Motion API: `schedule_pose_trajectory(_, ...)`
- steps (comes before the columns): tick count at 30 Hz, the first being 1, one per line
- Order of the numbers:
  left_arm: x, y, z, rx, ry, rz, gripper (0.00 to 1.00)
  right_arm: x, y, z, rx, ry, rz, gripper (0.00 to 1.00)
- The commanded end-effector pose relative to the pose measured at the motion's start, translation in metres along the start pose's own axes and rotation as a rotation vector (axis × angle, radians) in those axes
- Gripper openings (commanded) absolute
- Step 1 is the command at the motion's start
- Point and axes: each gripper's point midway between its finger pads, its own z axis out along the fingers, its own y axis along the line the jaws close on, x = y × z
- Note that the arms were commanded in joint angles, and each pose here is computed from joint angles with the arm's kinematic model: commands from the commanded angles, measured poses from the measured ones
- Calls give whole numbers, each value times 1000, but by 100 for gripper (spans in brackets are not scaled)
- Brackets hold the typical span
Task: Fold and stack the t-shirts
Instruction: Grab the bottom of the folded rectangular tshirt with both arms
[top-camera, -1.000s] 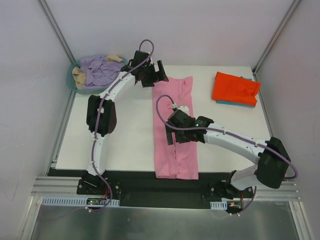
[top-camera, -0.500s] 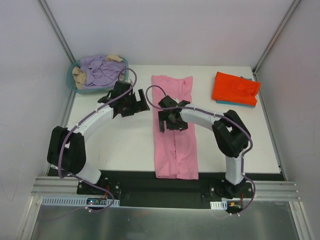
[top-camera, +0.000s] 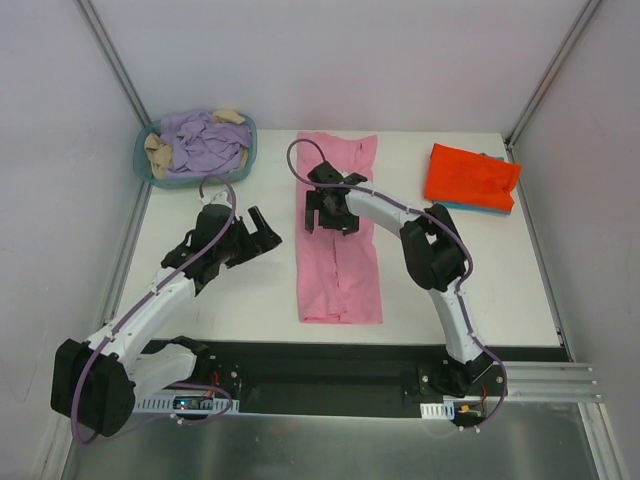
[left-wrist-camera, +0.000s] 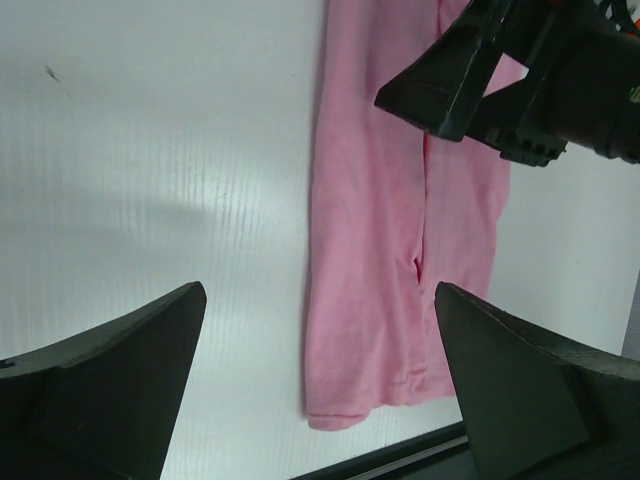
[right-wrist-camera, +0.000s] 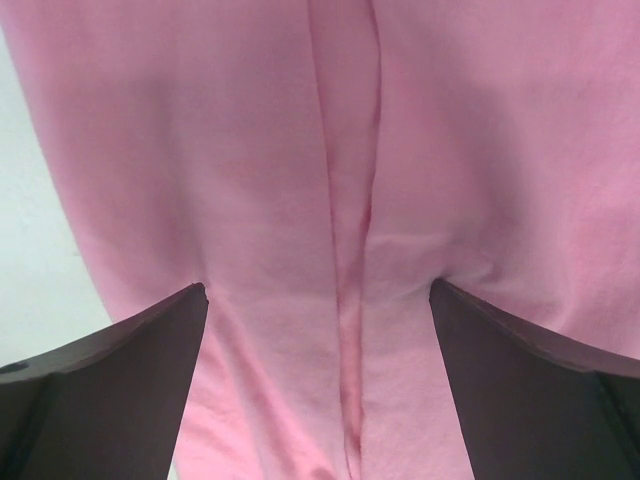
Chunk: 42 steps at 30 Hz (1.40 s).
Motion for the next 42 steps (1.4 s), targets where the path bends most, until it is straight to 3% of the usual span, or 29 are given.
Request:
schedule_pose_trajectory(1, 19, -9, -2, 75, 65, -39, 99, -21, 23, -18, -84, -38, 8, 98)
schedule_pose_trajectory(5, 53, -13, -5, 120, 177, -44, 99, -41, 18, -81, -133, -159, -26, 97)
schedule_pose_trajectory(8, 84, -16, -9, 138, 248, -26, 99, -38, -11, -133, -144, -266, 12, 97)
schedule_pose_trajectory(13, 120, -8, -12, 127, 333, -60, 99, 17, -54, -164, -242, -229, 69, 97)
schedule_pose_trajectory(19, 147, -16, -7, 160, 407, -68, 87, 99, -107, -159, -214, -198, 84, 97)
schedule_pose_trajectory(21, 159, -19, -4, 156, 453, -57, 87, 120, -116, -158, -225, -176, 81, 97)
schedule_pose_trajectory(25, 169, -23, 3, 138, 493, -42, 76, 157, -108, -157, -331, -77, 92, 97)
schedule_pose_trajectory(32, 183, -4, 15, 44, 520, -42, 53, 193, -108, -134, -361, 44, 130, 97)
schedule_pose_trajectory(38, 188, 6, 24, -15, 529, -39, 40, 211, -107, -122, -344, 125, 114, 97)
schedule_pose_trajectory(42, 189, 11, 24, -34, 530, -31, 21, 219, -105, -119, -334, 158, 98, 97)
